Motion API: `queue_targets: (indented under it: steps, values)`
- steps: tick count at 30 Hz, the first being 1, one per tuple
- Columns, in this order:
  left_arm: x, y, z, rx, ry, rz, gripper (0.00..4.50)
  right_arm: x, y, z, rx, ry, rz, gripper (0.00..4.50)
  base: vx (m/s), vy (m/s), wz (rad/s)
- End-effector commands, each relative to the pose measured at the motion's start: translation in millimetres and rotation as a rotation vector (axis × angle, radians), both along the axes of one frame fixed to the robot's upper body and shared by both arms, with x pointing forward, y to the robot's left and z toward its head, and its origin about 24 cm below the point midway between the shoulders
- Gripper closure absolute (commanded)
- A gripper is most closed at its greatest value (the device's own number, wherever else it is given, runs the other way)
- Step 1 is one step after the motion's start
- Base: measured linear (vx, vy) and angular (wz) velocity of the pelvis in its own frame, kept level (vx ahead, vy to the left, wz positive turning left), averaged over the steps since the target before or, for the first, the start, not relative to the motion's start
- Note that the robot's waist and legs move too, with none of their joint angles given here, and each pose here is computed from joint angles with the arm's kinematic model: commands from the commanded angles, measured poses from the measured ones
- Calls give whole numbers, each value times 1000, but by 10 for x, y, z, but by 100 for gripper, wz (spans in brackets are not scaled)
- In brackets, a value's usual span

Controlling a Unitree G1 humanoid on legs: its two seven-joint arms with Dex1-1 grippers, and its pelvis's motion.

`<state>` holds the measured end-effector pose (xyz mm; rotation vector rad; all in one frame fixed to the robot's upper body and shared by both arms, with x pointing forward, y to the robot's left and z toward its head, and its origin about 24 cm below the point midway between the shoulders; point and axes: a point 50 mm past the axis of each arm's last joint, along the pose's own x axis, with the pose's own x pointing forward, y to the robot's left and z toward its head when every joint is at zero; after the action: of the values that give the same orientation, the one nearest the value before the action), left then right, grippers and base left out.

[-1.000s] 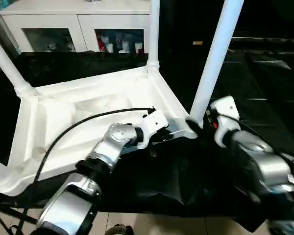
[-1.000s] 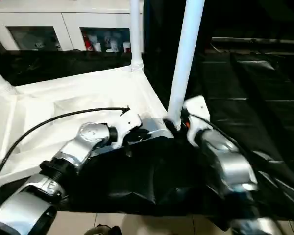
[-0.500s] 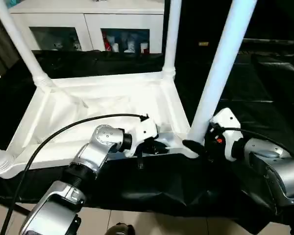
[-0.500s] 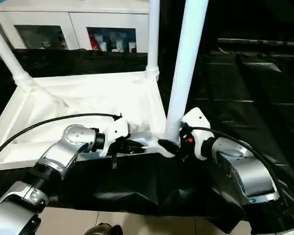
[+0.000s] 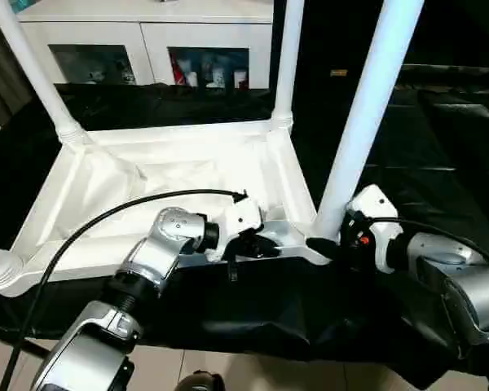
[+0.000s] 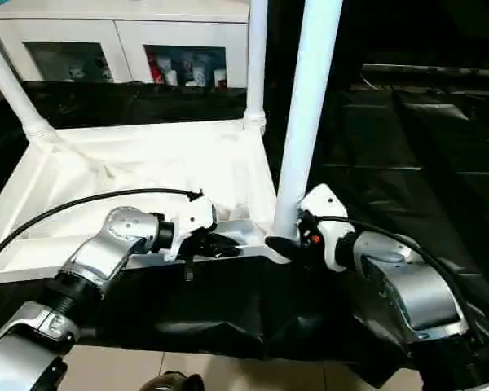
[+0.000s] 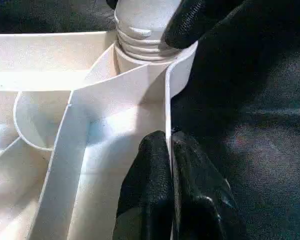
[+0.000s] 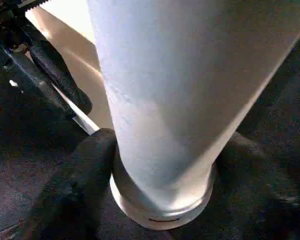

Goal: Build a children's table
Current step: Rotate leg to tighten

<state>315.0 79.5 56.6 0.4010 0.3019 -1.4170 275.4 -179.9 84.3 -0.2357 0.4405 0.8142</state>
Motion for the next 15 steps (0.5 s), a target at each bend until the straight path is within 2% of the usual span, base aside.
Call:
queue_targets:
  steps: [1,6,10,15]
  values:
    - [-1,-89,177,-75,-51,-55,450,-15,11,-9,3,13,4,173,0,0,0]
    - [3,-96,171,-75,-49,-51,450,-11,18,-16,26,13,-9,185,0,0,0]
    - [85,-133,95,-45,-50,72,450,28,86,-122,79,11,-122,187,0,0,0]
    - [222,-268,35,-25,-49,269,450,189,172,-344,109,17,-411,187,0,0,0]
